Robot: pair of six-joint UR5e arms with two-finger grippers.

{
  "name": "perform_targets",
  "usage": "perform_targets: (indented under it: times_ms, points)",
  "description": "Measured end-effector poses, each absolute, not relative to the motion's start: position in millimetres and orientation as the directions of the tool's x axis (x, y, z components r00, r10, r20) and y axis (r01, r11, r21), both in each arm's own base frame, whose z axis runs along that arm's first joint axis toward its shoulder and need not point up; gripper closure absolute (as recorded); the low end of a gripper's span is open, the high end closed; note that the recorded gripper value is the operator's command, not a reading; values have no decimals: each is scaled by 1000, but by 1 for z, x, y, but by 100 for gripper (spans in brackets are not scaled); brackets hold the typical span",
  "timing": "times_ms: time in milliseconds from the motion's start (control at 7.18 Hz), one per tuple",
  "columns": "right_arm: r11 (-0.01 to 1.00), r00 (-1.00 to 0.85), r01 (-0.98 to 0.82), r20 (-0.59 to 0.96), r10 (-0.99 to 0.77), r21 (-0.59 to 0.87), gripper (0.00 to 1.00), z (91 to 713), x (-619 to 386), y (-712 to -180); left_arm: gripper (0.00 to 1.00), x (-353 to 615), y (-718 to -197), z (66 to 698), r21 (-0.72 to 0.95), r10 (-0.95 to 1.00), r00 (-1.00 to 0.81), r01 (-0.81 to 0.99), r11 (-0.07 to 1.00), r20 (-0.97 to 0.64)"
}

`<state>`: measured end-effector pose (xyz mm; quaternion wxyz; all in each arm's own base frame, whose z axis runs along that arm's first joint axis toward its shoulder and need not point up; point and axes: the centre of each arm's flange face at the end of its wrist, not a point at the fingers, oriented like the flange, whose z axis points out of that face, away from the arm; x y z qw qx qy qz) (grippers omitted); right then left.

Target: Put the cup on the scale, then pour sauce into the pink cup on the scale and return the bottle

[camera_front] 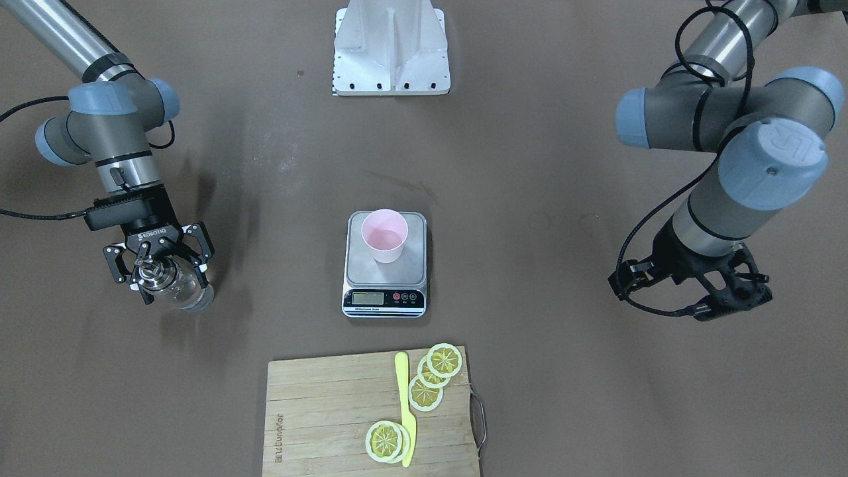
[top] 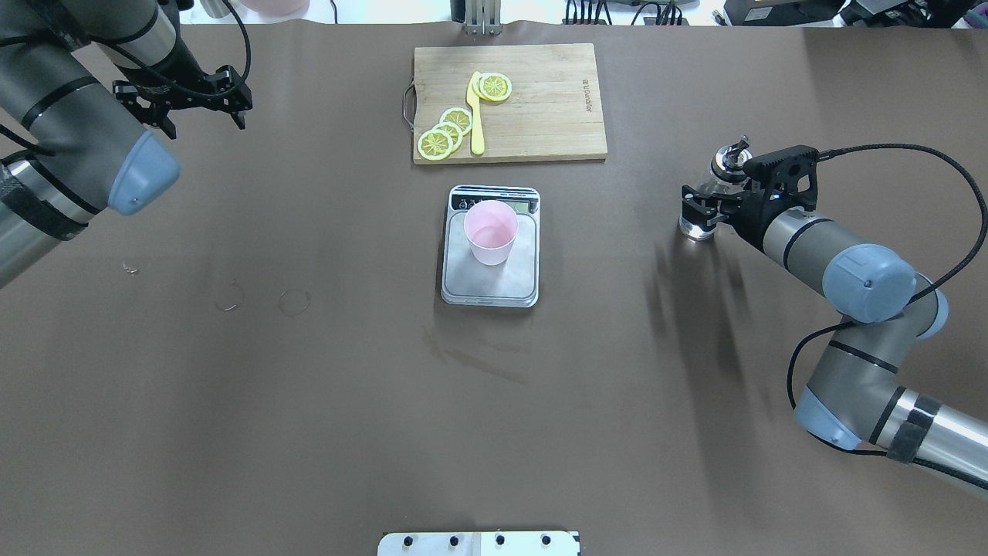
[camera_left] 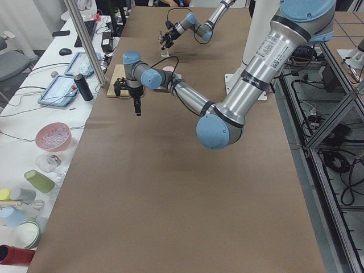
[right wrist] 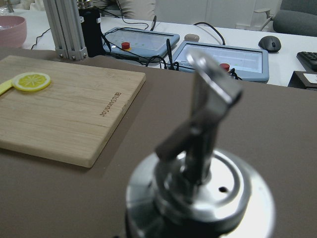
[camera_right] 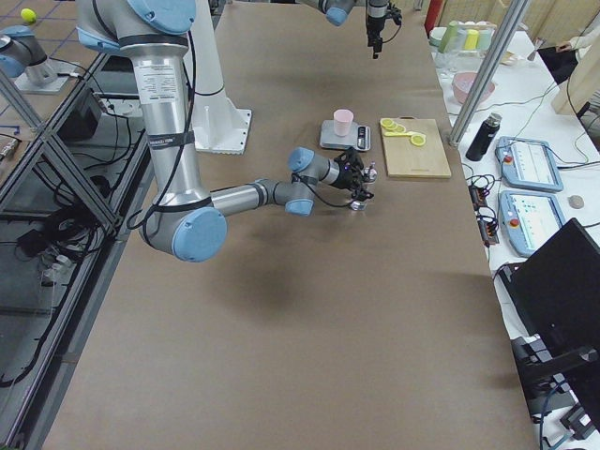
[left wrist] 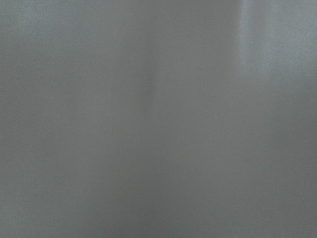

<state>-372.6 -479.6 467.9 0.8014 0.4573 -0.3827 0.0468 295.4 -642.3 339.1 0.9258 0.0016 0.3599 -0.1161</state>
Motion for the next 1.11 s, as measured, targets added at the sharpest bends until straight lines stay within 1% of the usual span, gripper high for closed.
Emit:
perform_targets:
  times_ms: [418,697,1114]
  points:
    - [583,702,-428,660,-268,691,0,477,-360,-470,2,296,-642,339,-81,-214,714,216,973,-667]
    - [591,689,-428,670,-277,684,0,484,-335,-447,2,297,-642,339,-82,-215,714,216,973,-666]
    - [614,645,-447,710,-282,650,0,476,-314,-422,2,297,-641,340,-83,-215,714,215,973,-666]
